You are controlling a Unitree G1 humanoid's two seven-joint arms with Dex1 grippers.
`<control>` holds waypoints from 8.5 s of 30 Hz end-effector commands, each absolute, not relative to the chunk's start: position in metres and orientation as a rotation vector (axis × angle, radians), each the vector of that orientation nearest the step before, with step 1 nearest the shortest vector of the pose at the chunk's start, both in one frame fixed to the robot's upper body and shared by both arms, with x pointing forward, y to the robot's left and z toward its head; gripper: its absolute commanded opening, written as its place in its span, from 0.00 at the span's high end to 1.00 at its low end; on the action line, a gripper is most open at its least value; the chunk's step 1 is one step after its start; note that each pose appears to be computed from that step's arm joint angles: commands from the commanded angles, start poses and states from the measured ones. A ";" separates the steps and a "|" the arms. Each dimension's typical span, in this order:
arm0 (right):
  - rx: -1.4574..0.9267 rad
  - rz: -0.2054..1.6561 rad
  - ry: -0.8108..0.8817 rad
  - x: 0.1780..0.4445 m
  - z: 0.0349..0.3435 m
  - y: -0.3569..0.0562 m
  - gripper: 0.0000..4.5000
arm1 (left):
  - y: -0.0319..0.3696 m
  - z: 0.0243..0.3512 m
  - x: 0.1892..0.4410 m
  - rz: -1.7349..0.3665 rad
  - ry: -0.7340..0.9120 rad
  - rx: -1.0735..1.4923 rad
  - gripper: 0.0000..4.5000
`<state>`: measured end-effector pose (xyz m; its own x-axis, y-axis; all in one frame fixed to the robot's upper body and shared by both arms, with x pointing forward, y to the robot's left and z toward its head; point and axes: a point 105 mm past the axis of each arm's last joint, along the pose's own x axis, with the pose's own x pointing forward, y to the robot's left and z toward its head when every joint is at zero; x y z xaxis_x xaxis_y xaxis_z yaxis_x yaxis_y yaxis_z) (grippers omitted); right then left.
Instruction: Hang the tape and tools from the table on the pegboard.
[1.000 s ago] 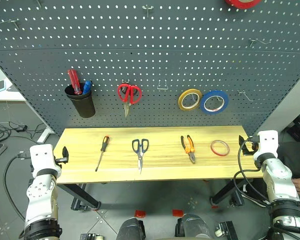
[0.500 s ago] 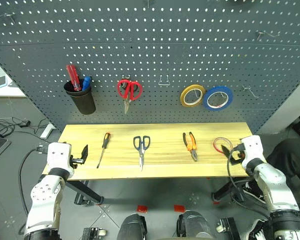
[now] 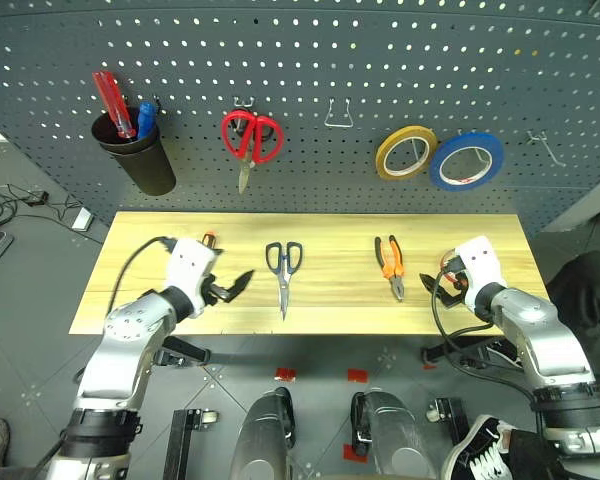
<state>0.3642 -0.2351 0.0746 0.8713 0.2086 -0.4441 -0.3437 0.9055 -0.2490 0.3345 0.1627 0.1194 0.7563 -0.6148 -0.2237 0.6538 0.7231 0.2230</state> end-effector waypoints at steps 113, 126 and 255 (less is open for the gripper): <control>-0.133 0.131 0.552 0.410 0.075 -0.108 0.09 | 0.158 0.143 0.364 -0.974 0.086 0.637 0.09; -0.211 0.185 0.406 0.410 0.096 -0.101 0.51 | 0.158 0.156 0.357 -0.939 -0.020 0.462 0.09; -0.011 1.014 0.054 0.287 0.167 -0.044 0.00 | 0.115 0.036 0.368 -0.223 0.612 0.044 0.67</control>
<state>0.2884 -0.0437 0.1546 0.5295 0.8428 -0.0964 -0.8457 0.5334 0.0179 0.3763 0.1191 0.0493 0.8262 -0.1759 -0.5352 0.2018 0.9794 -0.0104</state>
